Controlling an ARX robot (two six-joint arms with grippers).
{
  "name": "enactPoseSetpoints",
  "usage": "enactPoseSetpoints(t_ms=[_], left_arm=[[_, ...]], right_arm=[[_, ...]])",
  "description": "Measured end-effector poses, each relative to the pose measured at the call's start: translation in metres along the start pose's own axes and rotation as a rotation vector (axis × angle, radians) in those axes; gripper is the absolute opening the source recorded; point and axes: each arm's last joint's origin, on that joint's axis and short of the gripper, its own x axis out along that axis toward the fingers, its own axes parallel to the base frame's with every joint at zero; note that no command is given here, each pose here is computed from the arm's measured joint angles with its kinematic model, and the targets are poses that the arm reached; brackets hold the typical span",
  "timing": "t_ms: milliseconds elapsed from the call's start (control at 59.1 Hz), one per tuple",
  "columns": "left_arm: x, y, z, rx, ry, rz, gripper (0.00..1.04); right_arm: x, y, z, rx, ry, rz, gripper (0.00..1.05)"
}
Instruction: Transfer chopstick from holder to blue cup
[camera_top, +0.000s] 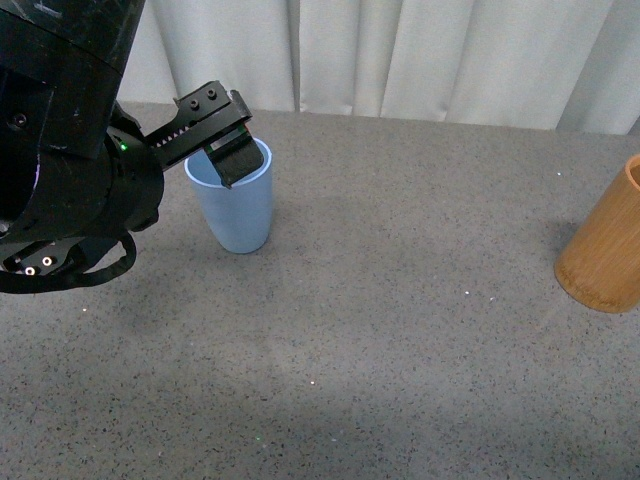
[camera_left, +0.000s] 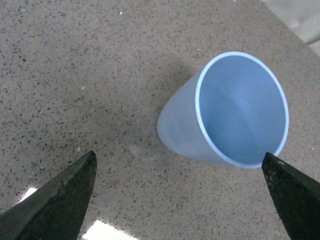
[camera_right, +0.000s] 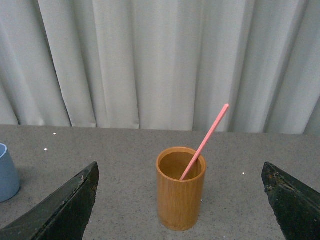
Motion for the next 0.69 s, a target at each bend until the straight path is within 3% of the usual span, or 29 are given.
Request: enactPoseSetpoints(t_ms=[693], left_arm=[[0.013, -0.002, -0.006, -0.025, 0.028, 0.028, 0.98]], right_arm=[[0.0, 0.0, 0.0, 0.0, 0.0, 0.0, 0.95]])
